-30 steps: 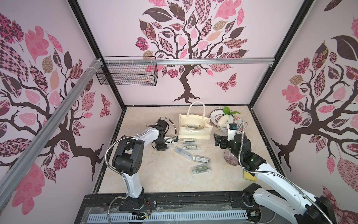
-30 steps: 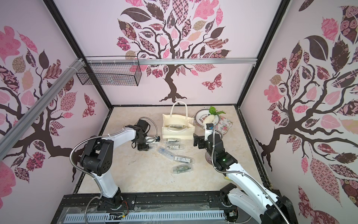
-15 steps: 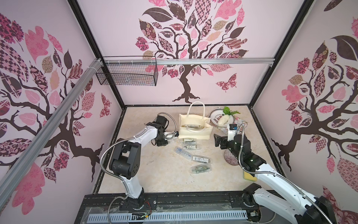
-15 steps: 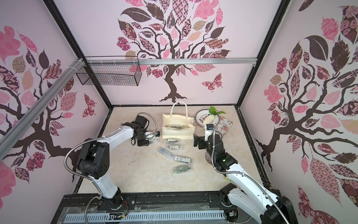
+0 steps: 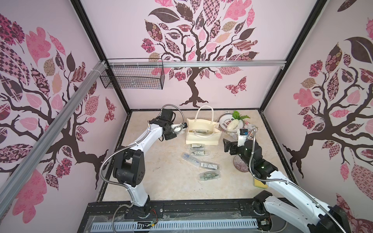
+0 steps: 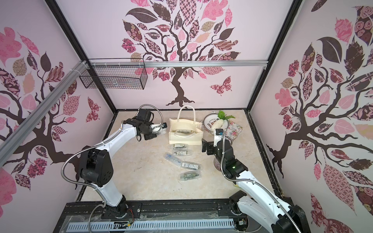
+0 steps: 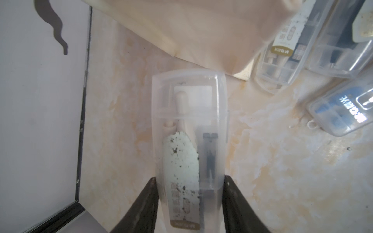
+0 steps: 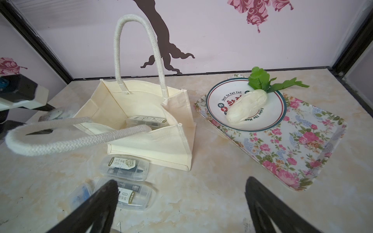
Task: Put the compass set into the canvas bag
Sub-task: Pick up the compass set at the center of the board, then place the compass set in the canvas bag.
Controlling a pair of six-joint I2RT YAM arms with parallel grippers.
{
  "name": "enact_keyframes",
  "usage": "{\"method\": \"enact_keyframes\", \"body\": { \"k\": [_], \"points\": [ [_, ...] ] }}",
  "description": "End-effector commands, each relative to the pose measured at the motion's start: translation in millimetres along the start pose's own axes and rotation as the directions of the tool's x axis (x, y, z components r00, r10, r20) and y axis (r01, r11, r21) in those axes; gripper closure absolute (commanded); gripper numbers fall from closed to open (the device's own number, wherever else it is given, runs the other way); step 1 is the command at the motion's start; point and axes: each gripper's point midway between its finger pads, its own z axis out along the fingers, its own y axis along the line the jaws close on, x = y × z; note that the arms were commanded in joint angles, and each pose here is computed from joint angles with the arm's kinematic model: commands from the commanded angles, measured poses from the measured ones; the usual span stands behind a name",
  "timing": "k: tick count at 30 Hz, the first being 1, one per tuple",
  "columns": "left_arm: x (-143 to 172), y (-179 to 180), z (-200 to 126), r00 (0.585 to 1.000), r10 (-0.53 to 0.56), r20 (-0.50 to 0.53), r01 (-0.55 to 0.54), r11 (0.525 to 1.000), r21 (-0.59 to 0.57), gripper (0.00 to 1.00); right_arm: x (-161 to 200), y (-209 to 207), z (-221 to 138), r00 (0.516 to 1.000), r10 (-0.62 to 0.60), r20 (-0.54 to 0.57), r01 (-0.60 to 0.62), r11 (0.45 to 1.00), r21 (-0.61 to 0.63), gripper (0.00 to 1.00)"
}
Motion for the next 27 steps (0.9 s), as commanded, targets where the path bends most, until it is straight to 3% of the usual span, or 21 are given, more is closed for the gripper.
{"method": "enact_keyframes", "body": {
  "k": [1, 8, 16, 21, 27],
  "points": [
    [-32.0, 43.8, -41.0, 0.993, -0.006, 0.116, 0.021, 0.991, -0.129, 0.52, -5.2, -0.4, -3.7, 0.999, 0.016, 0.031, -0.016, 1.000, -0.001, 0.00],
    [-74.5, 61.6, -68.9, 0.977, 0.059, 0.204, -0.017, 0.980, -0.200, 0.52, -3.4, -1.0, -4.2, 0.999, 0.016, 0.031, -0.016, 1.000, 0.001, 0.00],
    [-140.0, 47.7, -80.4, 0.938, 0.169, 0.303, -0.107, 0.972, -0.211, 0.50, 1.5, -0.4, -1.3, 0.999, 0.027, 0.018, -0.027, 1.000, -0.004, 0.00],
    [-171.5, 33.6, -61.4, 0.918, 0.221, 0.330, -0.163, 0.967, -0.194, 0.50, 1.8, 0.3, -1.7, 0.999, 0.028, 0.016, -0.028, 1.000, -0.008, 0.00],
    [-183.6, 12.5, -21.1, 0.918, 0.245, 0.312, -0.213, 0.968, -0.133, 0.51, 3.7, -1.6, -2.4, 1.000, 0.019, 0.014, -0.019, 1.000, -0.001, 0.00]
  ]
}}
